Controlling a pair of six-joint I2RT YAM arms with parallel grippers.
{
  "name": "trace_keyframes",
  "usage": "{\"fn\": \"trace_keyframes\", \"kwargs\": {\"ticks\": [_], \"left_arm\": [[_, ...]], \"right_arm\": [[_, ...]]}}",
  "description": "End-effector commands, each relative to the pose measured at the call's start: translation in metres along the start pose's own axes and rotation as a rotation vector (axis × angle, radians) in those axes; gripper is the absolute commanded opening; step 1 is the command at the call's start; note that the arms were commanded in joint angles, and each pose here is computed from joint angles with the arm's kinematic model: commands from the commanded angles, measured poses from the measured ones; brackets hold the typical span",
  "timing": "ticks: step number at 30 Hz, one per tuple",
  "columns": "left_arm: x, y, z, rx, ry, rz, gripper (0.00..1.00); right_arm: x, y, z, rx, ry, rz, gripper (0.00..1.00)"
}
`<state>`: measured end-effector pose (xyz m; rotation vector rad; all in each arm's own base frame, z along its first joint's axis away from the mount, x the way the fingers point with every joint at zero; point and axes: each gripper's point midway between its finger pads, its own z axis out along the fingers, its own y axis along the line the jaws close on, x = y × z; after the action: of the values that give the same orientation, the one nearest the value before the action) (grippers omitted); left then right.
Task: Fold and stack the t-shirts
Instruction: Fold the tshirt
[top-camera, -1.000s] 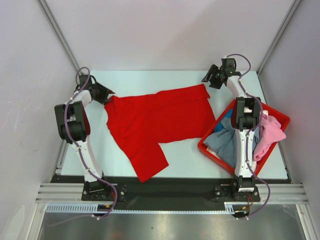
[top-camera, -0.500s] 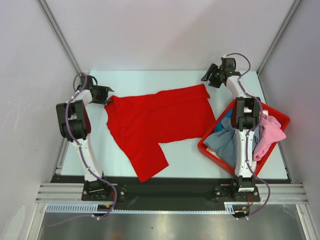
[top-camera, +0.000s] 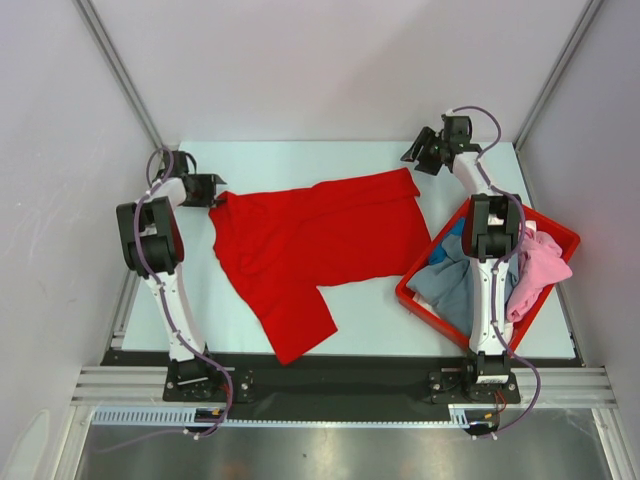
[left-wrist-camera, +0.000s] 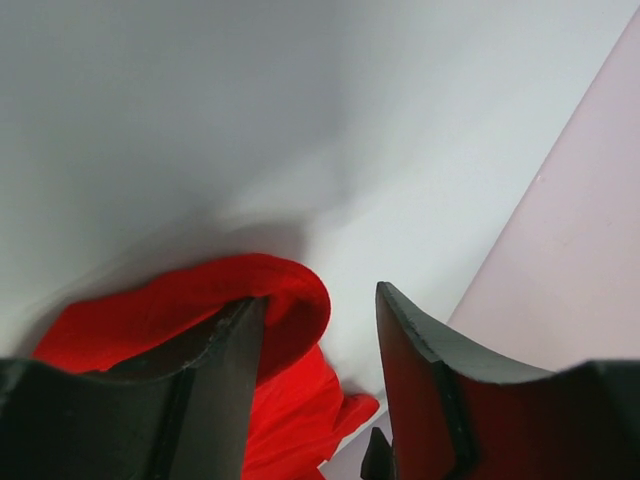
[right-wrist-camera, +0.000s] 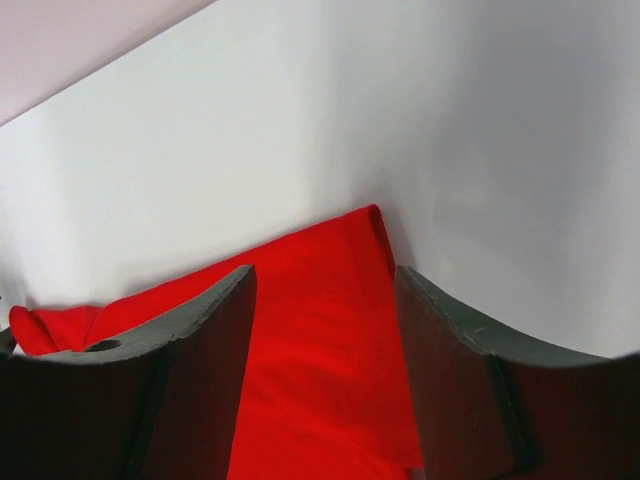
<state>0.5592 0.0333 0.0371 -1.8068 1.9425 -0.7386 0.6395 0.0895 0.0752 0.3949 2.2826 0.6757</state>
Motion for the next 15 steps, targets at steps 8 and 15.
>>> {"fn": "trace_keyframes", "kwargs": {"ticks": [8,15], "left_arm": [[-0.012,-0.006,0.007,0.017,-0.014,-0.003,0.43],[-0.013,-0.003,0.009,0.014,-0.014,0.008,0.24]], "right_arm": [[-0.001,-0.003,0.011,-0.037,-0.015,0.016,0.58],[0.001,-0.008,0.013,-0.02,-0.01,0.022,0.59]]}}
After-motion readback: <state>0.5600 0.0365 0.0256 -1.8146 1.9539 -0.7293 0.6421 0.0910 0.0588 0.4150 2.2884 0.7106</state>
